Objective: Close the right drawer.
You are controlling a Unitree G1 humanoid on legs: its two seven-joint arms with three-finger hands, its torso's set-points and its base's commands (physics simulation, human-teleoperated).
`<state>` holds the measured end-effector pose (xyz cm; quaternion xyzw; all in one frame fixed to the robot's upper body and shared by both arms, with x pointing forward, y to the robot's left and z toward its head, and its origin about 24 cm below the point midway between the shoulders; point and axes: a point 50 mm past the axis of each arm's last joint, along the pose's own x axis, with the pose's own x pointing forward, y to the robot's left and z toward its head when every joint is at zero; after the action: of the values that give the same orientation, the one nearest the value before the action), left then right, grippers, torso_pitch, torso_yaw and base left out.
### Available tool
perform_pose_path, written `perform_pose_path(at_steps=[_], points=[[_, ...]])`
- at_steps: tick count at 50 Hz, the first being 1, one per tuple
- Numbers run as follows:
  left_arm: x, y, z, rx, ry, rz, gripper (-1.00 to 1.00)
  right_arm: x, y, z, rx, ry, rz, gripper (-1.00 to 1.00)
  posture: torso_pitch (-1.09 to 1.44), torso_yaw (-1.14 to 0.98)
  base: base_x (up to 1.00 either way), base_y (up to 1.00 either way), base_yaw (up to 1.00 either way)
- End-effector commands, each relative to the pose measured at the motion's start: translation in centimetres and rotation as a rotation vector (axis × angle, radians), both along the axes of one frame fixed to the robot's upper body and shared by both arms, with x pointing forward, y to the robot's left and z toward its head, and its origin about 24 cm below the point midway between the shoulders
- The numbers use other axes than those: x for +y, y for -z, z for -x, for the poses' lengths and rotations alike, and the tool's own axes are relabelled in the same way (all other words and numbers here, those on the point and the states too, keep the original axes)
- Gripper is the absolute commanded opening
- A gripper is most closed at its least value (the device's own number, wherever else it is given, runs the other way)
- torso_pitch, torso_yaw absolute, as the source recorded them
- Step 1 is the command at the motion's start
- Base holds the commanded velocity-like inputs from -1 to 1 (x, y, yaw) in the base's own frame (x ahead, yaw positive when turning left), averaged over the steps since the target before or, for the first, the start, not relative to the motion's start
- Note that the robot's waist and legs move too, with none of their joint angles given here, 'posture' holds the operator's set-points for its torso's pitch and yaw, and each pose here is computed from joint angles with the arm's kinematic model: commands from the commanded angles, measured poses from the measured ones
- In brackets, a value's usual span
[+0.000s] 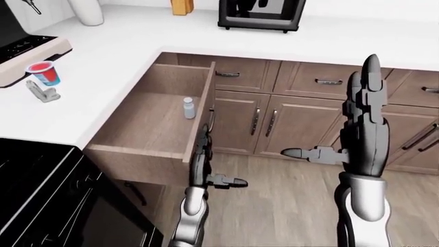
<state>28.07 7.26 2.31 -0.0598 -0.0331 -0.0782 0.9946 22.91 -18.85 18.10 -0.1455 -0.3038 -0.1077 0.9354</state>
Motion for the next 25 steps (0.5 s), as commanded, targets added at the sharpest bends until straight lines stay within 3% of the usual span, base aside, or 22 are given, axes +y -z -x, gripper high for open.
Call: perform_pose_path(at_steps=[1,5,25], points=[[0.1,-1.8,-0.6,-0.085,-0.03,0.025,1.0,0.2,-1.3,0.5,-0.078,-0.005,0.015,1.0,0.0,0.0,0.0,0.0,0.0],[0.6,-1.7,-0.6,-0.09,-0.086,0.032,1.0,0.2,-1.2,0.5,-0.078,-0.005,0.015,1.0,0.0,0.0,0.0,0.0,0.0],[1.3,-1.0,-0.5,-0.073,-0.174,0.049,1.0,0.2,-1.2,0.4,-0.076,-0.006,0.016,1.0,0.0,0.0,0.0,0.0,0.0]])
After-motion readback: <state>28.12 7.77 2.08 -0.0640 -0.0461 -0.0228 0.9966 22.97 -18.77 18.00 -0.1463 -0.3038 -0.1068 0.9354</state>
